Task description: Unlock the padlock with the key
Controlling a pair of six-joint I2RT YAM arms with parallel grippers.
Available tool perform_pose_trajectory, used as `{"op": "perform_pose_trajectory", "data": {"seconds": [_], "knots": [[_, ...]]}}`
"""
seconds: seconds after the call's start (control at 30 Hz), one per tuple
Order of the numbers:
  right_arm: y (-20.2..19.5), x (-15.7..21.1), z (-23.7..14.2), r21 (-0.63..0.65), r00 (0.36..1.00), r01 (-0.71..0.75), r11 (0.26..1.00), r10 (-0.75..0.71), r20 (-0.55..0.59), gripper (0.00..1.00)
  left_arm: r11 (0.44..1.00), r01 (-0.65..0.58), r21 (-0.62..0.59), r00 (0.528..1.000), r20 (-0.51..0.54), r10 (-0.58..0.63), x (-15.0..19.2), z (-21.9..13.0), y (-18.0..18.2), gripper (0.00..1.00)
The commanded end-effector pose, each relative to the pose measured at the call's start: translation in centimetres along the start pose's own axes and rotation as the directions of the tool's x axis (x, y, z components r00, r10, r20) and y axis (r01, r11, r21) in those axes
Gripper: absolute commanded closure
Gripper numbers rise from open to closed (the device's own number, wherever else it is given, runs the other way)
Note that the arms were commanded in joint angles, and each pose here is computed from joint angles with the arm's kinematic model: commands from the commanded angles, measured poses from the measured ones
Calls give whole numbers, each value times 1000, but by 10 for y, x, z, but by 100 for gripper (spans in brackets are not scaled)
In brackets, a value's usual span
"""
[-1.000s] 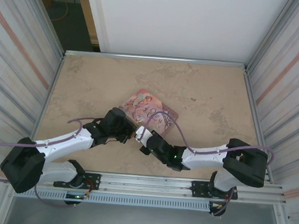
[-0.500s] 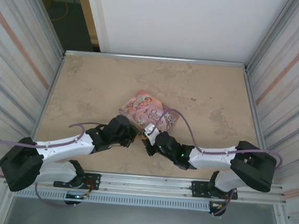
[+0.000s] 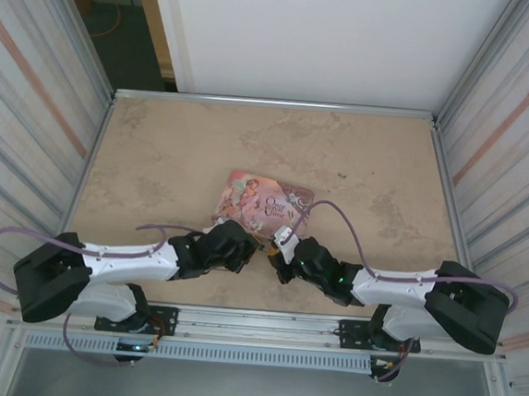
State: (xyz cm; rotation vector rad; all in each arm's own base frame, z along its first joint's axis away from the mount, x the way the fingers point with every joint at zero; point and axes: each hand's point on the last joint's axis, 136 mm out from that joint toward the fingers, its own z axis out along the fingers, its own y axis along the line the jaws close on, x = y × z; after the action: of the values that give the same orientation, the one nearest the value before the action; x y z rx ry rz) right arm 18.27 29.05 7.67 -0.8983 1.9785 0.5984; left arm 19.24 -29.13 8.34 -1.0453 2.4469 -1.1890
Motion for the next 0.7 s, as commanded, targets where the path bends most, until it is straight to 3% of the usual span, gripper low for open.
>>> {"op": "perform_pose_trajectory", "data": {"seconds": [0.0, 0.07, 0.17, 0.3, 0.4, 0.67], "knots": [[-16, -17, -6, 61, 997, -48, 997, 43, 69, 100, 1000, -20, -7, 995, -94, 19, 24, 0, -3, 100], [-14, -15, -6, 47, 997, -48, 998, 45, 61, 100, 1000, -23, -13, 996, -89, 21, 23, 1, -1, 97], [-13, -12, -5, 38, 997, -58, 998, 56, 53, 100, 999, -28, -25, 997, -73, 26, 19, -1, 3, 75], [-13, -7, -4, 30, 996, -87, 996, 86, 36, 100, 997, -59, -48, 998, -35, 57, 11, -10, 8, 55], [-13, -2, -1, 18, 993, -120, 993, 120, 12, 100, 992, -107, -71, 994, 2, 107, 2, -23, 9, 48], [-12, 14, 0, -4, 959, -277, 961, 276, -63, 100, 958, -284, -47, 945, 153, 288, -26, -64, -14, 40]]}}
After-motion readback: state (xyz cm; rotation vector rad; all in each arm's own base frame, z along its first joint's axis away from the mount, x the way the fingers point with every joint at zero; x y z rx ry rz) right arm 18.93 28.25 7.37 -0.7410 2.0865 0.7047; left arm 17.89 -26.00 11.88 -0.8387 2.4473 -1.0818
